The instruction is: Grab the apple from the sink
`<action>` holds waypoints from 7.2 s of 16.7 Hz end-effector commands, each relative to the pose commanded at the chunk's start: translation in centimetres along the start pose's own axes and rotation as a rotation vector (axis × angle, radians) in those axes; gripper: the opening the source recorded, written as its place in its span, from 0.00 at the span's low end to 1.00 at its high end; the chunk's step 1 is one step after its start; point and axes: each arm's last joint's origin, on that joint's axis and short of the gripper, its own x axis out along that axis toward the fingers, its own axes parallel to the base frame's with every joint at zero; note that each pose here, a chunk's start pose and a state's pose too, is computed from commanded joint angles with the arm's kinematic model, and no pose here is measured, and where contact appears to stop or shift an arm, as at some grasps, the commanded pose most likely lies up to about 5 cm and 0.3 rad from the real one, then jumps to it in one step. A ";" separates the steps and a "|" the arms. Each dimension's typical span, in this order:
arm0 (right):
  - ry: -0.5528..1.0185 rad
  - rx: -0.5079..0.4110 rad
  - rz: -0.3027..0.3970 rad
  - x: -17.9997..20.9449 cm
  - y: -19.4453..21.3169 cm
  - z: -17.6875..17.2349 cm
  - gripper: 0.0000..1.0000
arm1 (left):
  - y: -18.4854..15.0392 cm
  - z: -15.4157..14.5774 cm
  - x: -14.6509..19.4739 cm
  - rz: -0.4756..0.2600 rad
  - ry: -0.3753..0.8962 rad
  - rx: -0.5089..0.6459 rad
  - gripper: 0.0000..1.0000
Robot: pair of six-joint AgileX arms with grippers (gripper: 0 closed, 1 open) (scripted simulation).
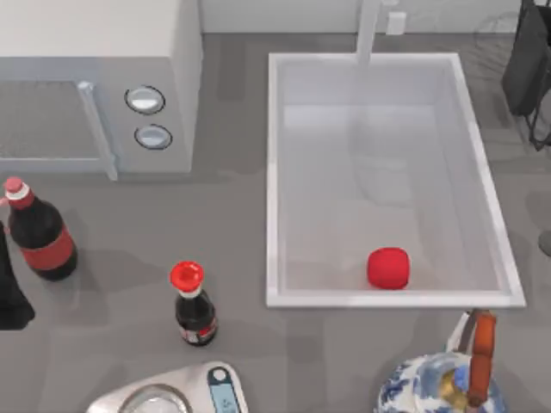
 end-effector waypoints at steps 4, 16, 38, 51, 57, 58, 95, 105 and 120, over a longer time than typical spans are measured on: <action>0.000 0.000 0.000 0.0 0.0 0.0 1.00 | 0.0 0.0 0.0 0.000 0.000 0.000 1.00; 0.000 0.000 0.000 0.0 0.0 0.0 1.00 | 0.0 0.0 0.0 0.000 0.000 0.000 1.00; 0.736 0.143 0.136 9.5 5.0 10.6 1.00 | 0.0 0.0 0.0 0.000 0.000 0.000 1.00; 1.542 0.019 0.004 25.3 18.8 0.7 1.00 | 0.0 0.0 0.0 0.000 0.000 0.000 1.00; 1.571 0.008 -0.008 25.6 19.4 -0.1 1.00 | 0.0 0.0 0.0 0.000 0.000 0.000 1.00; 1.570 0.012 -0.010 25.7 19.2 -0.1 1.00 | 0.0 0.0 0.0 0.000 0.000 0.000 1.00; 1.571 0.008 -0.008 25.6 19.4 -15.4 0.00 | 0.0 0.0 0.0 0.000 0.000 0.000 1.00; 1.525 -0.002 -0.002 28.3 20.9 -5.0 0.00 | 0.0 0.0 0.0 0.000 0.000 0.000 1.00; 1.522 -0.002 0.001 26.1 19.7 12.3 0.00 | 0.0 0.0 0.0 0.000 0.000 0.000 1.00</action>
